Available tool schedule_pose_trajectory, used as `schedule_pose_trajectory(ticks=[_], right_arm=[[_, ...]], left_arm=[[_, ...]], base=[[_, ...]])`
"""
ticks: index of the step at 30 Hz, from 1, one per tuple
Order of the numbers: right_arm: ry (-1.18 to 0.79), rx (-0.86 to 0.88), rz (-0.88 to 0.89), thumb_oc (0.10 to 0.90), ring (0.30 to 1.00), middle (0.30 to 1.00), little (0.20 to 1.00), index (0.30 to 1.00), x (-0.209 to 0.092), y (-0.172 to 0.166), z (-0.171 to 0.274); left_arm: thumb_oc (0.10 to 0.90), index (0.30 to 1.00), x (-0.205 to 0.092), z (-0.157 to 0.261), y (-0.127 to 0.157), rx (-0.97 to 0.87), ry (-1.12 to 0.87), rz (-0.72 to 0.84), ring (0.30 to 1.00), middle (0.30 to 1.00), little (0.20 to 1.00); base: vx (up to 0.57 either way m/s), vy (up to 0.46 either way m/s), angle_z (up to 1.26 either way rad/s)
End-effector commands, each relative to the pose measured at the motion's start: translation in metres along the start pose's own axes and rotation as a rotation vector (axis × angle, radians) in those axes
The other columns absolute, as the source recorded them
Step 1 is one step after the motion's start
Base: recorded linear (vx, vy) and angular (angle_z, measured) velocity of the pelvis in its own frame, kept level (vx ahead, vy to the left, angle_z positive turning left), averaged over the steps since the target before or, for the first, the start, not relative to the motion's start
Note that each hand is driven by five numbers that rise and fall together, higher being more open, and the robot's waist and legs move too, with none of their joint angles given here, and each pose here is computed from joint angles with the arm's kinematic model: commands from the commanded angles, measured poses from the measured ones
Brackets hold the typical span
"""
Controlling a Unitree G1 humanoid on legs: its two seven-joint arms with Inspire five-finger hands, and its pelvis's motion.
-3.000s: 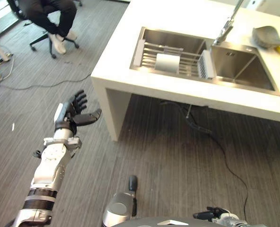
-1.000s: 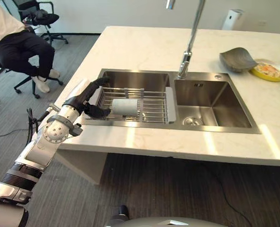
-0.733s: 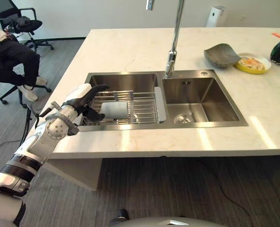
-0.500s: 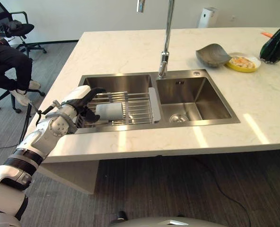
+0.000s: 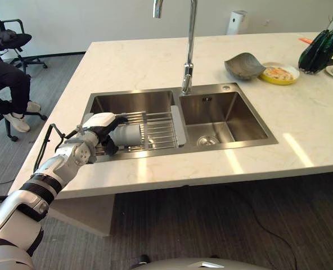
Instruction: Place the dishes in the dishwasher.
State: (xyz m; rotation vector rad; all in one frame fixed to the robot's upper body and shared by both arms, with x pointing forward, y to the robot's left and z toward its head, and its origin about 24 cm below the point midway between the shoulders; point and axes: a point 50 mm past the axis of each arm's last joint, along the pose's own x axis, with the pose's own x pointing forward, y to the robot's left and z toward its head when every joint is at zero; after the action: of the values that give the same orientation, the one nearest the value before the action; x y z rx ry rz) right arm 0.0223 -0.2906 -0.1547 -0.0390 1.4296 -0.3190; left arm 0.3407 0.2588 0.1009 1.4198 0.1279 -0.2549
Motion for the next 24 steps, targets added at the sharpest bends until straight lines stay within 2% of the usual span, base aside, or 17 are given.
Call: schedule_pose_trajectory(ticks=[1,6,15,24], right_arm=[[-0.061,-0.008,-0.061,0.8,0.9,0.9,0.9,0.9,-0.003,-0.02,0.024],[-0.066,-0.01,-0.053,0.8,0.9,0.9,0.9,0.9,-0.002,-0.016,0.024],[-0.056,-0.025,-0.036,0.8,0.9,0.9,0.9,0.9,-0.001,-0.009,0.028],[-0.054,-0.038,-0.032,0.8,0.9,0.9,0.9,0.9,-0.001,-0.007,0.03]], left_arm=[[0.8,0.9,0.013,0.022,0.1,0.058,-0.042,0.316,0.9,0.9,0.9],[0.8,0.9,0.017,0.02,0.099,0.077,-0.014,0.31,0.9,0.9,0.9],[0.8,0.9,0.024,-0.007,0.098,0.065,0.184,0.27,0.9,0.9,0.9],[0.8,0.9,0.032,-0.003,0.091,0.093,0.2,0.223,0.9,0.9,0.9]], base=[[0.0,0.0,0.0],[0.01,0.0,-0.02],[0.0,0.0,-0.01],[0.0,0.0,0.0]])
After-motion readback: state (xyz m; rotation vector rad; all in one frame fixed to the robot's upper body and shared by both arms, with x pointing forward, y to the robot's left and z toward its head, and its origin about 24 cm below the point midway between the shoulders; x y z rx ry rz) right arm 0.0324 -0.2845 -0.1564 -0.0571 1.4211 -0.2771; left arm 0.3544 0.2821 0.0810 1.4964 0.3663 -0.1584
